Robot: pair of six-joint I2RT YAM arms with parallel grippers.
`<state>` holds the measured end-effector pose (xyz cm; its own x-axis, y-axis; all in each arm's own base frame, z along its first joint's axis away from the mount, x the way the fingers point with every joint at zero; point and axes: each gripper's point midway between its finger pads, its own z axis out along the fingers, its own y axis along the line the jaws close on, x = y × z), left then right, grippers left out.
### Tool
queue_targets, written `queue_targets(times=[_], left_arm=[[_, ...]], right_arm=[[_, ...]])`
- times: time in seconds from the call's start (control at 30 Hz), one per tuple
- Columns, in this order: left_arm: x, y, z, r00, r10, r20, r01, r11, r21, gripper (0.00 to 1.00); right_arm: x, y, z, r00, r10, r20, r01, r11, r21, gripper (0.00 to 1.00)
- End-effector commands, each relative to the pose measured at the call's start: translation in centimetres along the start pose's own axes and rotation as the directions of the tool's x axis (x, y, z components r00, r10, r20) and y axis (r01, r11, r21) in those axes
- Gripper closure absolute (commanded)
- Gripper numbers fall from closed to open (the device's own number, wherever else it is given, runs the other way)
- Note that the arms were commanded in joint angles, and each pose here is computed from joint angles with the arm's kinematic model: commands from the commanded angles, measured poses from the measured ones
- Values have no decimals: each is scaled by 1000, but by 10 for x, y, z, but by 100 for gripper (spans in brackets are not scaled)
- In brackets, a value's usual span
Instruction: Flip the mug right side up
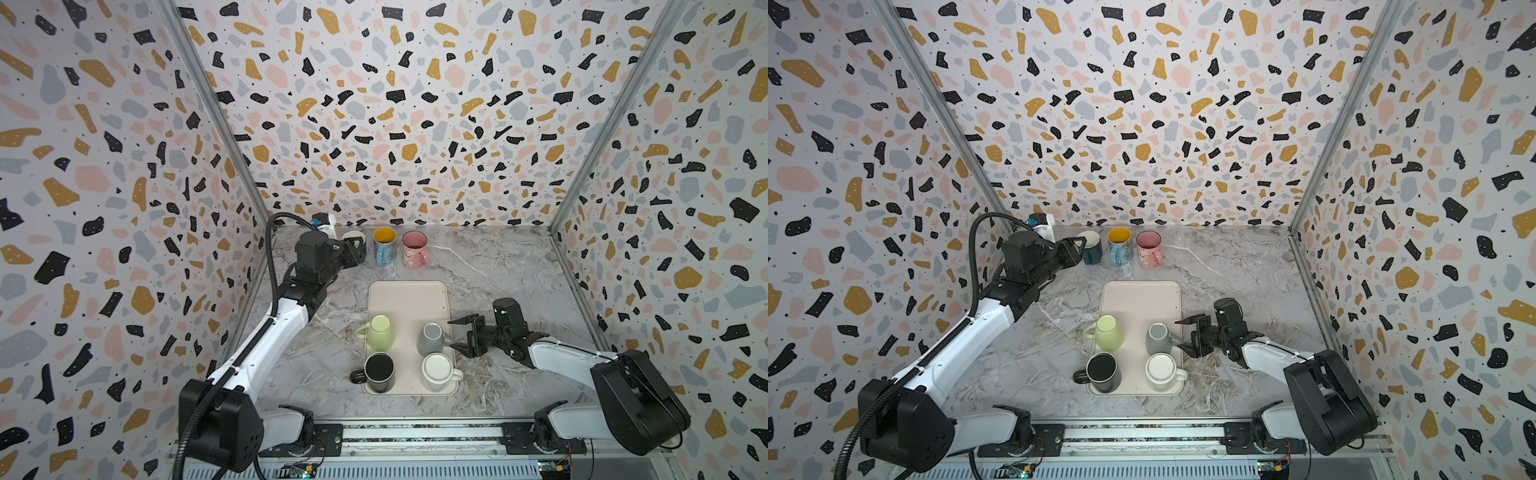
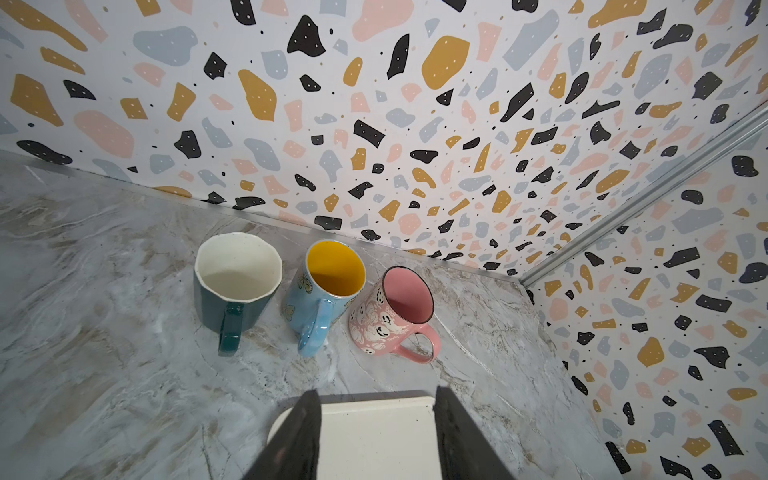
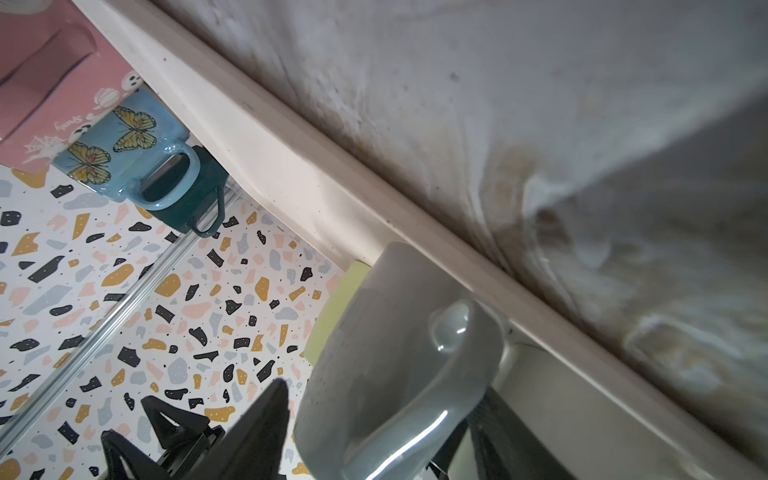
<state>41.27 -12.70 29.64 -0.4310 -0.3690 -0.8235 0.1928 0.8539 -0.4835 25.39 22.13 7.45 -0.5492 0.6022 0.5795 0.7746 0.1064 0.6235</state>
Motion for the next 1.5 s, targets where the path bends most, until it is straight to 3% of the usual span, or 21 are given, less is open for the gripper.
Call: queue_targets(times=[0.0, 0.17, 0.33, 0.93, 1.47], left_arm=[[-15, -2, -2, 999, 8, 38, -8, 1000, 1, 54], [-14, 0, 0, 999, 8, 35, -7, 1000, -4, 54], [-11, 3, 1, 1000, 6, 28, -6, 1000, -10, 54], [-12, 2, 2, 1000, 4, 26, -4, 1000, -5, 54], [-11, 5, 0, 1000, 12, 23, -12, 1000, -15, 54]], right_arm=[[-3, 17, 3, 1000, -25, 10, 25, 998, -55, 39], [-6, 28, 8, 999, -37, 15, 38, 996, -77, 49], [-7, 35, 14, 999, -42, 4, 42, 995, -94, 53], [17, 27, 24, 996, -50, -73, 46, 997, -62, 54], [20, 27, 41, 994, -46, -102, 39, 997, -69, 62]])
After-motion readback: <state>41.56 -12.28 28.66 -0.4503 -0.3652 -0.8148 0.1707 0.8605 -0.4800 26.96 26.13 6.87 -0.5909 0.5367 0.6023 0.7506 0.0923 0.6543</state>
